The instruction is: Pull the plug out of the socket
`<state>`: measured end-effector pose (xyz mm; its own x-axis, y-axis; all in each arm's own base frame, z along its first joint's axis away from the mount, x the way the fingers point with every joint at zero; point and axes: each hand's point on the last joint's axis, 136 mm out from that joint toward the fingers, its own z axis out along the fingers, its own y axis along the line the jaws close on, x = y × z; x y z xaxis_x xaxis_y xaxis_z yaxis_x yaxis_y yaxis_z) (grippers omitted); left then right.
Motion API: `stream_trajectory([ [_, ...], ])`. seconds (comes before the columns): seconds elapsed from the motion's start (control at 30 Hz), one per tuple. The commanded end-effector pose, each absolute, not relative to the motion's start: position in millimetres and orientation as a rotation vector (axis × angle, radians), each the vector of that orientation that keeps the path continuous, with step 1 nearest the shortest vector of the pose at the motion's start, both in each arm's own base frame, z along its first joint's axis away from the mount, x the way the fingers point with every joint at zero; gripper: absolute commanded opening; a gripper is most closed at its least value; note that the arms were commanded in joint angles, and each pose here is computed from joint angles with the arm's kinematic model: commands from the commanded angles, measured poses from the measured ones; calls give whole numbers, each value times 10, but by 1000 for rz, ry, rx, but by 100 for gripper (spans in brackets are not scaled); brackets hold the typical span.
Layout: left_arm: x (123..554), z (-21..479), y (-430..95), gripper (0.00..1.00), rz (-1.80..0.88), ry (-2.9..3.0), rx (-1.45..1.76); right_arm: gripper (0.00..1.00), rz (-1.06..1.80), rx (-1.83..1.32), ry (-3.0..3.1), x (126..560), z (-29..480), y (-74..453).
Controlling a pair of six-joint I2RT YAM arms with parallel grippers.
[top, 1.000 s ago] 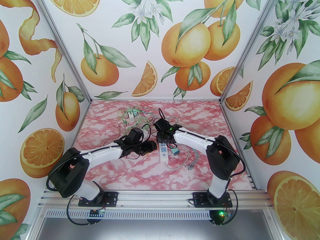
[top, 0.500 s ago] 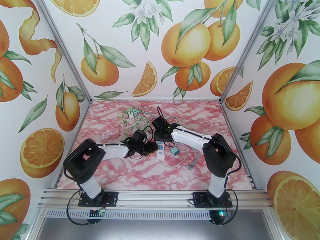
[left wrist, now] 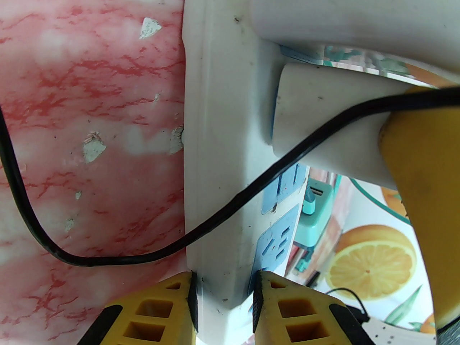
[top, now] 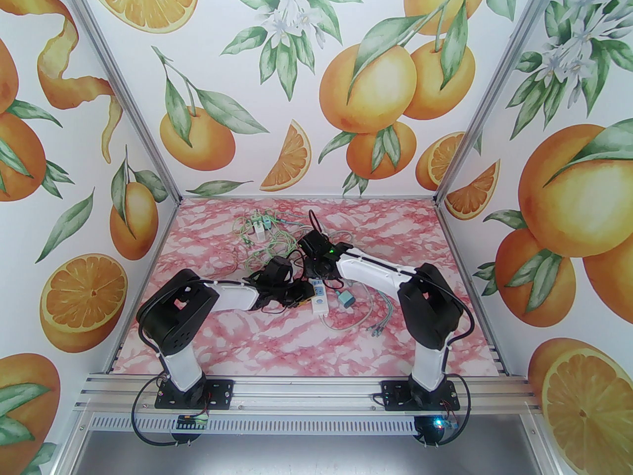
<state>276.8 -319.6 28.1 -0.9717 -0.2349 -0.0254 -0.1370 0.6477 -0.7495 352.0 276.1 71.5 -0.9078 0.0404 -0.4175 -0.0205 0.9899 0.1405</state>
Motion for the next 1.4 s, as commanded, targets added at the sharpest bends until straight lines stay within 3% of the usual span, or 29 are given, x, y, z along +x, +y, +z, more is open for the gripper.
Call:
stream_trajectory([
  [0.0,2446,-336,-2816,28,-909,2992,-488,44,208,-26,2710,3484,716,2899],
  [0.53,2389,-469,-2704,24,-823,3077,-571,44,-51,-118,2683,3460,827,2655],
  [0.93,2425,-441,-2742,25,-836,3074,-542,44,265,-49,2722,3492,1031,2854],
  [1.37,2458,-387,-2744,25,-837,3060,-519,44,267,-128,2799,3388,1099,2783],
])
